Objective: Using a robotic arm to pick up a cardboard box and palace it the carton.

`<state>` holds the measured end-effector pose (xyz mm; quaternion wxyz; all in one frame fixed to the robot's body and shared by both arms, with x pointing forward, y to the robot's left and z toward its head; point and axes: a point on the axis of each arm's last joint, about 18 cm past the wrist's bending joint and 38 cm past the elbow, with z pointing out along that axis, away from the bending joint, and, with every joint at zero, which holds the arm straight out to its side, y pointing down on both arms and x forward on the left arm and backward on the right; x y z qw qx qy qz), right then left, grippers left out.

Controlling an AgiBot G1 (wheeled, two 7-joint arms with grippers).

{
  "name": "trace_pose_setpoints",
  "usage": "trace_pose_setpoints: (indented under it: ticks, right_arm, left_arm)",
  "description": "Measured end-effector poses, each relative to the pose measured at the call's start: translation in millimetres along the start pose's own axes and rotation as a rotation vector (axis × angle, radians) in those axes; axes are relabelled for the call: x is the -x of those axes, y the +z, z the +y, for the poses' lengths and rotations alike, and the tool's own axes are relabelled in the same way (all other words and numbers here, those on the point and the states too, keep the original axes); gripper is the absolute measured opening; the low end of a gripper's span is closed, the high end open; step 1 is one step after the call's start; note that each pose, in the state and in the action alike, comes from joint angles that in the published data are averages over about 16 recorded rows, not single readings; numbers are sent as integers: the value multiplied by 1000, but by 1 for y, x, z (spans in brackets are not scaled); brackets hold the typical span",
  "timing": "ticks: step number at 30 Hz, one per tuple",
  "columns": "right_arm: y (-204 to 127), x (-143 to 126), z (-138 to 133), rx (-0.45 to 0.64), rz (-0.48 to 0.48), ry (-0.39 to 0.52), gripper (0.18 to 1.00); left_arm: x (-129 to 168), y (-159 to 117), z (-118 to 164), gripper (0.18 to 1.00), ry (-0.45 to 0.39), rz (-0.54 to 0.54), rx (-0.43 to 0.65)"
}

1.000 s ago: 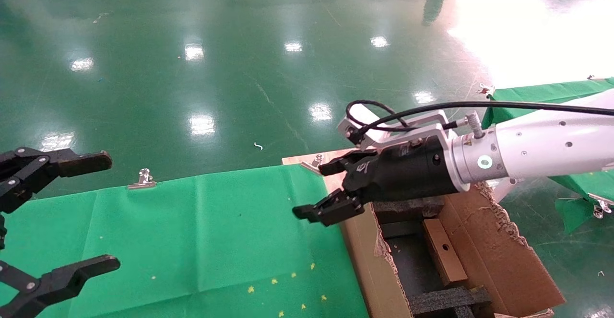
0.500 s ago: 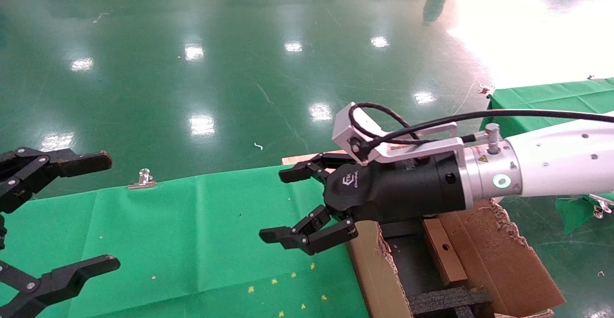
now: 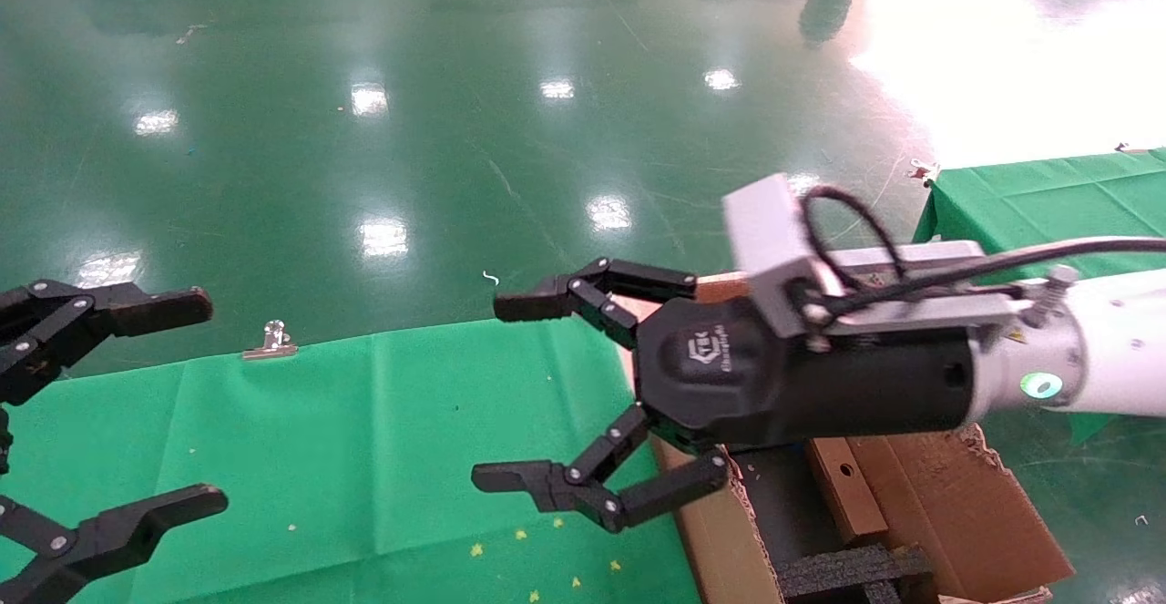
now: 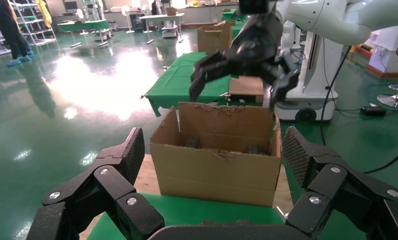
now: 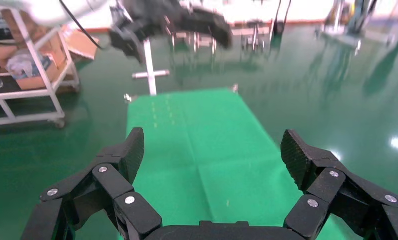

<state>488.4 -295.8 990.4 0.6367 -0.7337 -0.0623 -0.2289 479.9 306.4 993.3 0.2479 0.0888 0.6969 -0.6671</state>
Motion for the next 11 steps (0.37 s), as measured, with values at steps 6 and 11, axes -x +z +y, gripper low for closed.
trace_pose_setpoints:
  ticks: [6,11]
  right_arm:
    - [-9,8,-5,-77,-11,-59,1001]
    - [-13,12,-8,-111,-13,-86,1001]
  left_arm:
    - [0,0,0,1001,0,0,0]
    - [0,0,0,1001,0,0,0]
